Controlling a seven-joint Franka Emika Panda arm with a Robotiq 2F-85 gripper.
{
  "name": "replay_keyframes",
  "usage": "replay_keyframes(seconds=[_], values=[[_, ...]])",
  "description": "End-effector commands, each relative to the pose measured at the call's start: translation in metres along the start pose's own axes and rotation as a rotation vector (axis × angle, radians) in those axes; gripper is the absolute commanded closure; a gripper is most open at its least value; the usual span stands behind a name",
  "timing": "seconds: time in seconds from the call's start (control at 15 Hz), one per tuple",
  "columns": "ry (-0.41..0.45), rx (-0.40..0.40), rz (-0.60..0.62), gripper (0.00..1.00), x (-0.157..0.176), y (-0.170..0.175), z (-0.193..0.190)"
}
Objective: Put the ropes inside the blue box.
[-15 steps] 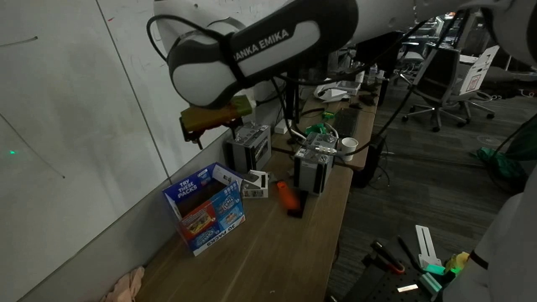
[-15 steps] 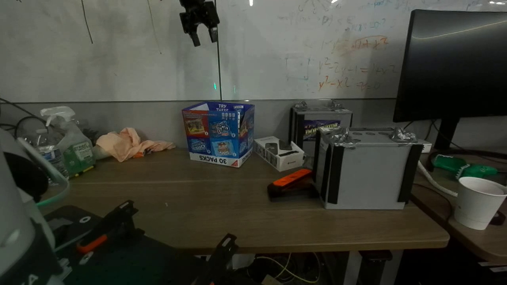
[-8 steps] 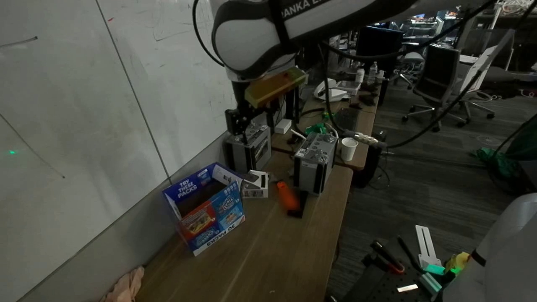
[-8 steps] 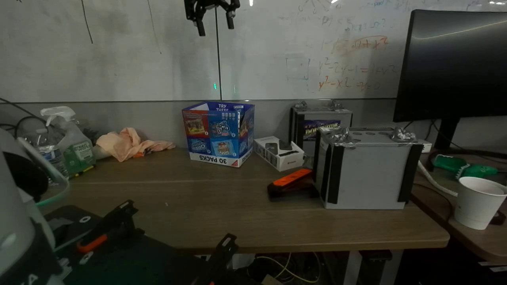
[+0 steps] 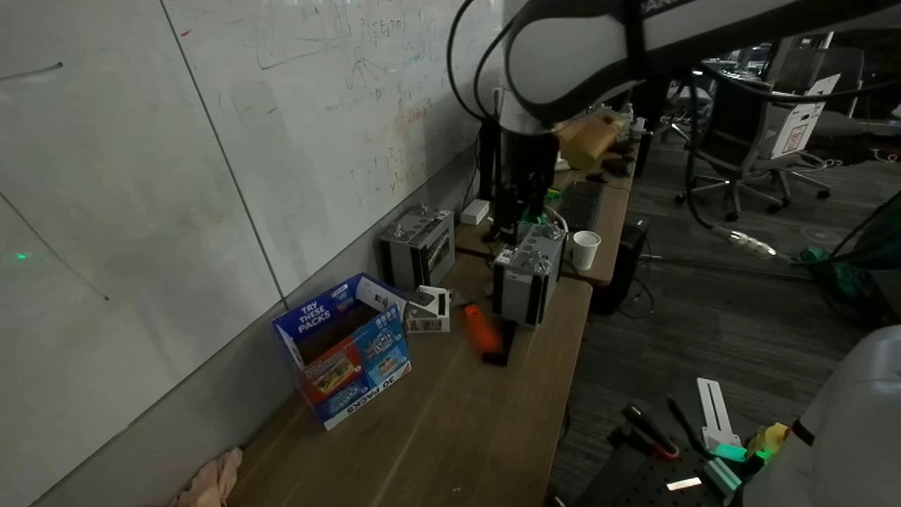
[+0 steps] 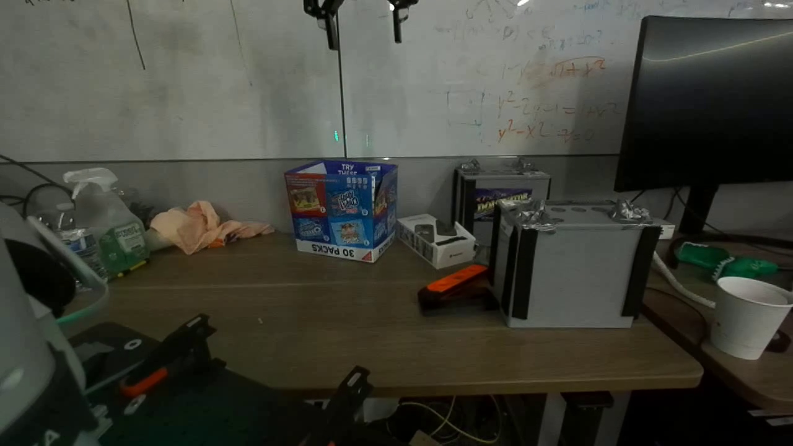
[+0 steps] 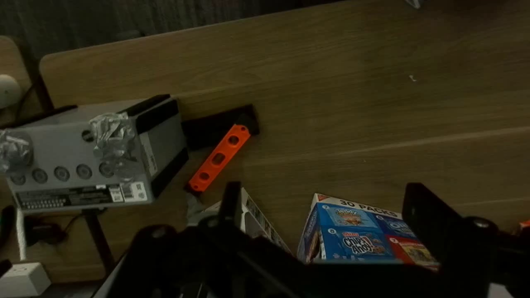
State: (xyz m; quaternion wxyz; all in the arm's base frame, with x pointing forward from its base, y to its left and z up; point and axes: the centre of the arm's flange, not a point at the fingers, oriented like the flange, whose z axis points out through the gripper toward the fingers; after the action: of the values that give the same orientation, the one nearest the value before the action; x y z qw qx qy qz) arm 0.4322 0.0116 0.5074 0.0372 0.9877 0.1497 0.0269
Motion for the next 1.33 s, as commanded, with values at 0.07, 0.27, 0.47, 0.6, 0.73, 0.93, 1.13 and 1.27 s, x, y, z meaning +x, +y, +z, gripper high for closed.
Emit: replay_keyframes(seconds=[0.07, 0.27, 0.47, 0.6, 0.73, 0.93, 1.13, 1.27], values=[[0.072, 0.157, 0.193, 0.0, -0.104, 0.019, -0.016], [0.087, 0.216, 0.291, 0.0, -0.126, 0.019, -0.018], [0.098, 0.207, 0.325, 0.0, -0.14, 0.014, -0.019], [0.06, 0.179, 0.348, 0.0, -0.146, 0.01, -0.016], [0.035, 0.152, 0.379, 0.0, -0.151, 0.006, -0.013], [0.019, 0.131, 0.403, 0.0, -0.156, 0.001, -0.009], [0.007, 0.117, 0.419, 0.0, -0.159, 0.0, -0.005], [-0.012, 0.103, 0.426, 0.0, -0.162, 0.001, -0.004]])
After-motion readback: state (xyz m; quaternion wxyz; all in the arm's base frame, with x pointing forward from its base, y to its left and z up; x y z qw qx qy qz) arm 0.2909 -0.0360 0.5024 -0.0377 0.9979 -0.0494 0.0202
